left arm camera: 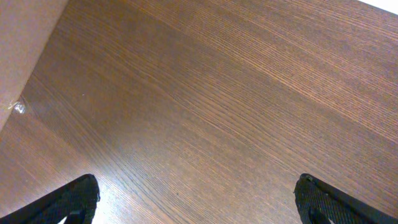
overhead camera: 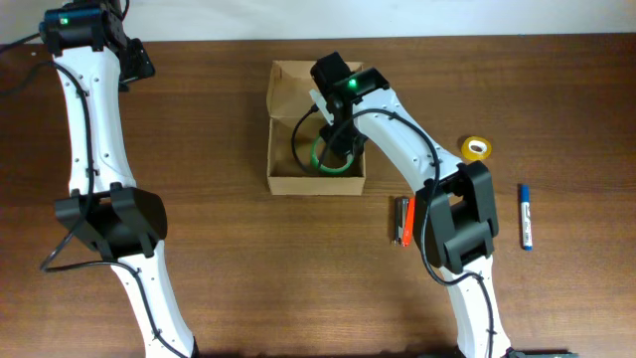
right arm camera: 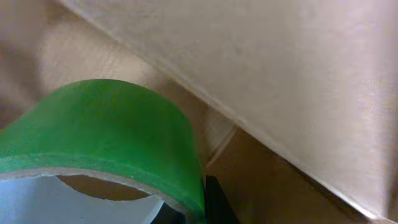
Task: Pack container
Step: 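Carry the green tape roll into the box and release it, then move the right gripper over the yellow tape roll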
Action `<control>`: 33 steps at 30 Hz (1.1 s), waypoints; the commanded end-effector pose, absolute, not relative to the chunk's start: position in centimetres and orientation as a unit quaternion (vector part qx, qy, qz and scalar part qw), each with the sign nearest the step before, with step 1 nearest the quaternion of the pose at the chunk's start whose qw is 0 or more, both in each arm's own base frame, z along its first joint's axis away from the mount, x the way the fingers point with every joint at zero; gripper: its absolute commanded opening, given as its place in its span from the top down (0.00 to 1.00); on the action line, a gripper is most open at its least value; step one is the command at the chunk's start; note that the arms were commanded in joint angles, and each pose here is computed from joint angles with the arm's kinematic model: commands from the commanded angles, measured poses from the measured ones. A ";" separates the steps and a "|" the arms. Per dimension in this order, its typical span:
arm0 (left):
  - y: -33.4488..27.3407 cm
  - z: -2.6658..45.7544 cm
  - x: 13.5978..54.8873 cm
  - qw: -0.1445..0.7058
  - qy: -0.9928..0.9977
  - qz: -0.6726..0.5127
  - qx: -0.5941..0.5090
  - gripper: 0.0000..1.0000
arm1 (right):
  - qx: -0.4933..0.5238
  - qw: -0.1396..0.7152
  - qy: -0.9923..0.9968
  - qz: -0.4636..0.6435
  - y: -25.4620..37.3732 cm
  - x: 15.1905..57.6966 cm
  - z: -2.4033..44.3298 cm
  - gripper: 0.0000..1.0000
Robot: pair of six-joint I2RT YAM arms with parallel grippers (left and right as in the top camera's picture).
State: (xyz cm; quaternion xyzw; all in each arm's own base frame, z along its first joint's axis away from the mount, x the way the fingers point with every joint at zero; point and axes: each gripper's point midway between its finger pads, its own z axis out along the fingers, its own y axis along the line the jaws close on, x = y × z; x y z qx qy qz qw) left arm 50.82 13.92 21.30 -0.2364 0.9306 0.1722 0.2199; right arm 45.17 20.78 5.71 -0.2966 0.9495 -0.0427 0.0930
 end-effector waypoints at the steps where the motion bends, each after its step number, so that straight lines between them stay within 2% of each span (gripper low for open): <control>1: 14.0 22.7 50.4 0.231 0.929 0.173 -0.233 0.00 | -0.292 0.086 0.952 -0.042 20.7 45.1 5.0 0.97; 4: 14.0 22.7 50.4 0.231 0.929 0.173 -0.232 0.00 | -0.292 0.086 0.952 -0.043 20.7 45.1 5.0 0.94; 6: 14.0 22.7 50.4 0.231 0.929 0.173 -0.233 0.00 | -0.292 0.086 0.952 -0.043 20.7 45.1 5.0 0.81; 7: 14.0 22.7 50.4 0.231 0.929 0.173 -0.233 0.00 | -0.292 0.086 0.952 -0.043 20.7 45.1 5.0 0.79; 13: 14.0 22.7 50.4 0.231 0.929 0.173 -0.233 0.00 | -0.292 0.086 0.952 -0.043 20.7 45.1 5.0 0.80; 14: 14.0 22.7 50.4 0.231 0.929 0.173 -0.233 0.00 | -0.292 0.086 0.952 -0.045 20.6 45.1 5.0 0.74; 16: 14.0 22.7 50.4 0.231 0.929 0.173 -0.233 0.00 | -0.292 0.086 0.952 -0.045 20.6 45.1 5.0 0.53; 17: 14.0 22.7 50.4 0.230 0.929 0.173 -0.232 0.00 | -0.292 0.086 0.952 -0.045 20.6 45.1 5.0 0.48; 18: 14.0 22.7 50.4 0.231 0.929 0.173 -0.233 0.00 | -0.292 0.086 0.952 -0.045 20.6 45.1 5.0 0.48; 22: 14.0 22.7 50.4 0.231 0.929 0.173 -0.232 0.01 | -0.292 0.086 0.951 -0.045 20.7 45.0 5.0 0.49; 24: 14.0 22.7 50.4 0.231 0.929 0.173 -0.233 0.00 | -0.292 0.086 0.951 -0.045 20.7 45.0 5.0 0.54; 25: 14.0 22.7 50.4 0.231 0.929 0.173 -0.233 0.00 | -0.292 0.087 0.951 -0.045 20.7 45.1 5.1 0.64; 26: 14.0 22.7 50.4 0.231 0.929 0.173 -0.233 0.00 | -0.292 0.090 0.951 -0.044 20.7 45.1 5.4 0.89; 27: 14.0 22.7 50.4 0.231 0.929 0.173 -0.233 0.00 | -0.292 0.099 0.950 -0.043 20.8 45.2 6.2 0.96; 30: 14.0 22.7 50.4 0.231 0.929 0.173 -0.233 0.00 | -0.280 0.132 0.949 -0.053 20.8 45.8 10.3 0.96; 33: 14.0 22.7 50.4 0.231 0.929 0.173 -0.232 0.00 | -0.273 0.210 0.936 -0.077 21.1 46.5 18.4 0.96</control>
